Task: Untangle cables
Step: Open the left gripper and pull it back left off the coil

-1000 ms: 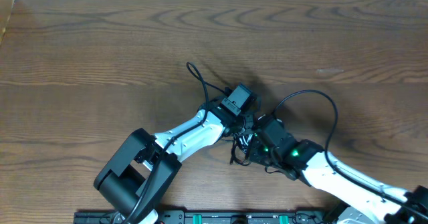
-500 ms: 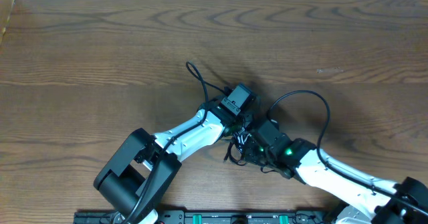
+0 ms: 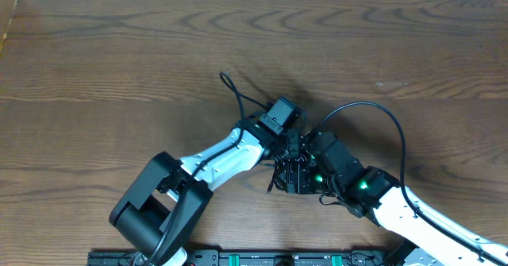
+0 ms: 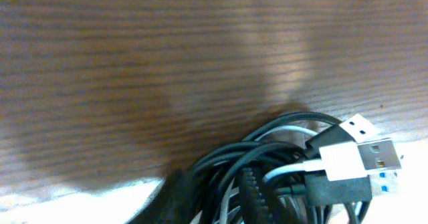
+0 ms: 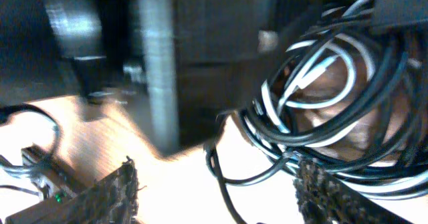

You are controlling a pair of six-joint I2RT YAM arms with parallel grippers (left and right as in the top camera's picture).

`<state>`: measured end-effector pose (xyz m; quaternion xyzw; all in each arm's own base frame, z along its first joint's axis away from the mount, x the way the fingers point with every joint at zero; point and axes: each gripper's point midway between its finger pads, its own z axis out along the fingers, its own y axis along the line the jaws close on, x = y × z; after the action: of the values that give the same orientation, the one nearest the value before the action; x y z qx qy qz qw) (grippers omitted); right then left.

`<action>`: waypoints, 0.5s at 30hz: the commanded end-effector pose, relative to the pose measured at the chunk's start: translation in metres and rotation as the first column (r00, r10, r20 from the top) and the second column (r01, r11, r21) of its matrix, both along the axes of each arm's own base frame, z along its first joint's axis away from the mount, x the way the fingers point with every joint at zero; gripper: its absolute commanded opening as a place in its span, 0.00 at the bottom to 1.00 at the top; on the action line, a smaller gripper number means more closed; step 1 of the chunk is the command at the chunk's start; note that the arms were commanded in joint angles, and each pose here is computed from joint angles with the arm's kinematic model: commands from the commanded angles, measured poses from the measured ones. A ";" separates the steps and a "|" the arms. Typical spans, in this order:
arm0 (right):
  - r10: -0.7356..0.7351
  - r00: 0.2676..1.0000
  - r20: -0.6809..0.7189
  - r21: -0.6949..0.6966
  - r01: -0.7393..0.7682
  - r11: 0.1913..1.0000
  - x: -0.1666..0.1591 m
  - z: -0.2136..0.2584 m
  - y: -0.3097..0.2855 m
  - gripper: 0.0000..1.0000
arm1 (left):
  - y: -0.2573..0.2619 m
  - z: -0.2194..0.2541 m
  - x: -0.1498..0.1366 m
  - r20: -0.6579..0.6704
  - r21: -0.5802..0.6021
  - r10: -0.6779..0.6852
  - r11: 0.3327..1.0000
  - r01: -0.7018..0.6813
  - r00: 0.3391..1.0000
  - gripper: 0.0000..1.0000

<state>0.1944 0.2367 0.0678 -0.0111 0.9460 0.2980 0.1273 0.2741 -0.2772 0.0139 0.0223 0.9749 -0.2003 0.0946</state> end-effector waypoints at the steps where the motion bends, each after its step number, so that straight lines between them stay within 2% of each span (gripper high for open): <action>1: 0.009 1.000 0.022 -0.014 -0.009 1.000 0.006 0.001 -0.007 0.79 | 0.009 0.019 0.004 0.022 -0.042 -0.056 0.997 0.057 0.998 0.54; 5: 0.015 1.000 0.003 0.012 -0.015 1.000 0.006 0.003 -0.007 0.84 | 0.023 0.041 0.007 0.001 -0.092 -0.020 0.996 0.020 1.000 0.64; 7: 0.004 1.000 -0.012 0.003 -0.004 1.000 0.008 0.004 -0.012 0.95 | 0.029 0.055 0.008 -0.013 -0.140 -0.005 0.990 0.004 1.000 0.71; 9: 0.010 1.000 -0.017 -0.030 -0.010 1.000 0.012 0.013 -0.019 0.98 | 0.047 0.075 0.014 -0.015 -0.189 0.043 0.981 -0.045 0.999 0.79; 15: 0.093 0.995 0.043 -0.065 -0.090 0.994 0.020 0.040 -0.018 0.98 | 0.098 0.090 0.025 -0.034 -0.179 0.164 0.970 -0.167 0.986 0.81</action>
<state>0.2022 0.2116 0.0847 -0.0207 0.9592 0.2629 0.1016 0.2983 -0.1975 0.0985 -0.0581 0.9540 -0.2747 0.1048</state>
